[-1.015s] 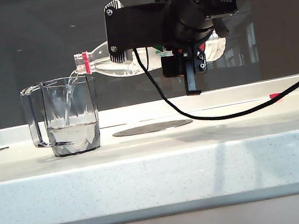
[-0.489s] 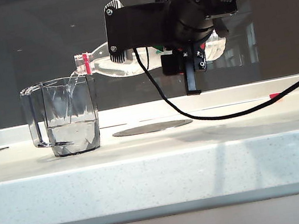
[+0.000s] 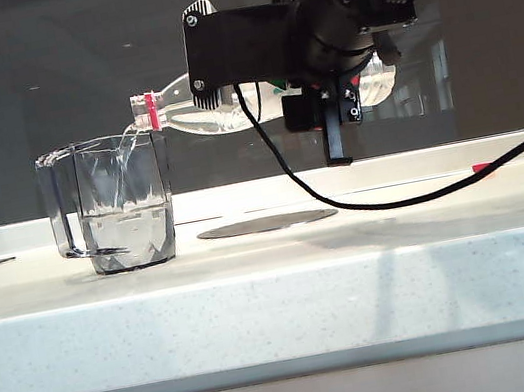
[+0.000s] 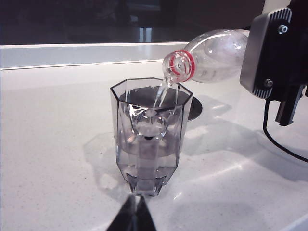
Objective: Pick up the mineral water bottle on the table and pour water into the mug until it's half full.
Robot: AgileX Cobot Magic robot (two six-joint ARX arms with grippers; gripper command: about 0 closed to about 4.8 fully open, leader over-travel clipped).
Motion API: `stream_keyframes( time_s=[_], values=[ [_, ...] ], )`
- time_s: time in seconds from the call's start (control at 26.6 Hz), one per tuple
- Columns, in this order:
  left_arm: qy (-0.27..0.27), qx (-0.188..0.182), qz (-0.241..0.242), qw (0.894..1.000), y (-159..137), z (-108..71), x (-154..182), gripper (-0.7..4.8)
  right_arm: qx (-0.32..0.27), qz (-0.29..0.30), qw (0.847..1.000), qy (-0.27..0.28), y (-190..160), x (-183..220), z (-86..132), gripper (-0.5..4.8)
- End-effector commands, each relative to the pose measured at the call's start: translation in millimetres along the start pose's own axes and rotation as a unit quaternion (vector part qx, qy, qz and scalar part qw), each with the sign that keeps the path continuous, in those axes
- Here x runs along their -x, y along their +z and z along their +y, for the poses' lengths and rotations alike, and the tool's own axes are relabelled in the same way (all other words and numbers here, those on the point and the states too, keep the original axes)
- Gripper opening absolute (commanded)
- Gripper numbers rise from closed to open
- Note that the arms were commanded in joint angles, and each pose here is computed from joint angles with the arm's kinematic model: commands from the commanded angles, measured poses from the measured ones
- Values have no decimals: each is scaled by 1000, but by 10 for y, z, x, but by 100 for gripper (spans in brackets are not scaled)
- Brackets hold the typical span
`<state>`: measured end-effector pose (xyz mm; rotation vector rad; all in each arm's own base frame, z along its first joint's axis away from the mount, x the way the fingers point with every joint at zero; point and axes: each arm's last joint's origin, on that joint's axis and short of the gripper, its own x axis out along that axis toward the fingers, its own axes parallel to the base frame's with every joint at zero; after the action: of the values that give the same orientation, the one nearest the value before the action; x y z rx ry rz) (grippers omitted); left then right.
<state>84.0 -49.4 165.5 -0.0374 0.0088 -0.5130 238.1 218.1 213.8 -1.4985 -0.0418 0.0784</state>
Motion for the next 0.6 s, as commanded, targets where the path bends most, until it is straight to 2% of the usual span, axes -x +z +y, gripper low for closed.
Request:
stream_keyframes(
  time_s=[0.04,0.6],
  values=[
    [-2,-1,-6,1000,19,-1,1,-4,-31,-4,999,-32,7,14,-143,231],
    [-2,-1,-6,1000,19,-1,1,-4,-35,-4,999,-36,8,18,-155,231]
  ],
)
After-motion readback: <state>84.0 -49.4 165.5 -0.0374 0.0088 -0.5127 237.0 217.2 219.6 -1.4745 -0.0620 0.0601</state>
